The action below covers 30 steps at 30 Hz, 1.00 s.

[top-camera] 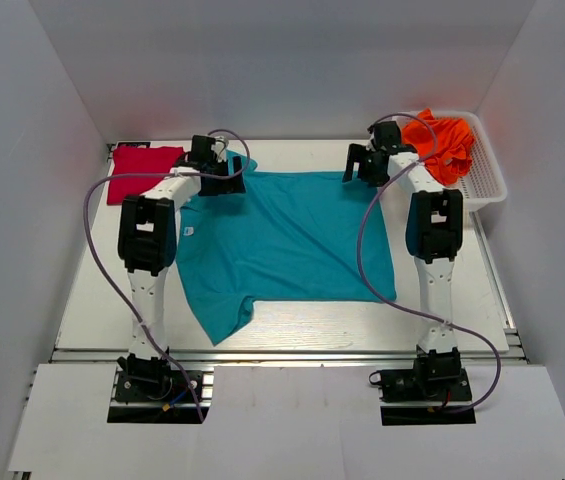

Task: Fold and stack the t-shirts
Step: Flatten out the tshirt

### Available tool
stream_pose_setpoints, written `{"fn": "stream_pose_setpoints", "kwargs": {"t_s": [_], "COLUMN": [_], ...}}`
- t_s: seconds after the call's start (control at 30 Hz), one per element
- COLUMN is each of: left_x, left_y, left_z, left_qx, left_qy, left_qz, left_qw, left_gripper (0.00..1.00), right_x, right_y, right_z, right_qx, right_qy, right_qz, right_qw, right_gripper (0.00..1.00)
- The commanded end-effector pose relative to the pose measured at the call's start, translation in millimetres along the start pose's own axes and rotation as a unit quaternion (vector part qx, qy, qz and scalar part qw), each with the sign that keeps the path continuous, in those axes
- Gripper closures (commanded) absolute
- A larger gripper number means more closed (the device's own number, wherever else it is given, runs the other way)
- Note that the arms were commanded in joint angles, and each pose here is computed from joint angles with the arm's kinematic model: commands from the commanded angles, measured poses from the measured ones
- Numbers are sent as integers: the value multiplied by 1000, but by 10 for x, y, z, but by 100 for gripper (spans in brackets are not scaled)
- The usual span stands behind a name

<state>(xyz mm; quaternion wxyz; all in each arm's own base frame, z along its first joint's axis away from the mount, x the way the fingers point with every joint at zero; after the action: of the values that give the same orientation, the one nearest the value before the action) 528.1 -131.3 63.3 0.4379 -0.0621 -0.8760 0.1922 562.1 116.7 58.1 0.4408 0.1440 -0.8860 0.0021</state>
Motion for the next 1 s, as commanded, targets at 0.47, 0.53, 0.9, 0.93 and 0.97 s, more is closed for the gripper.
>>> {"fn": "stream_pose_setpoints", "kwargs": {"t_s": [0.47,0.53,0.9,0.93,0.97], "left_x": [-711,-766,749,787,908], "left_y": [129,68,-656,-626,-598], "left_z": [-195,-321,-1082,-915,-843], "left_qx": [-36,-46,-116,-113,-111], "left_qy": [36,24,-100,-84,-80], "left_qz": [65,78,132,114,106], "left_qw": [997,996,979,983,985], "left_gripper": [0,0,0,0,0], "right_x": [-577,-476,1145,1270,1392], "right_y": [-279,-307,626,653,763], "right_z": [-382,-565,-1139,-1074,-970], "right_qx": [-64,-56,155,149,148], "right_qy": [-101,-131,-220,-216,-212], "right_qz": [-45,-51,-86,-81,-88], "right_qw": [992,988,959,961,962], "right_gripper": [10,10,10,10,10]}}
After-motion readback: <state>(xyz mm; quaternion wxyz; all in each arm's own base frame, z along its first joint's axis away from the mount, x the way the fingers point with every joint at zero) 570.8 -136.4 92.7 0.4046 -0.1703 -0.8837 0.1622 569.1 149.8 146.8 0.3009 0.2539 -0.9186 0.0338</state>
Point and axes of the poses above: each gripper's point midway between its finger pads, its own x axis back along the fingers, its own y axis along the line the jaws close on, z = x × y, the point moved 3 cm from there along x, back along the fingers, and after that the axes turned 14 degrees about x, right-handed, at the moved point
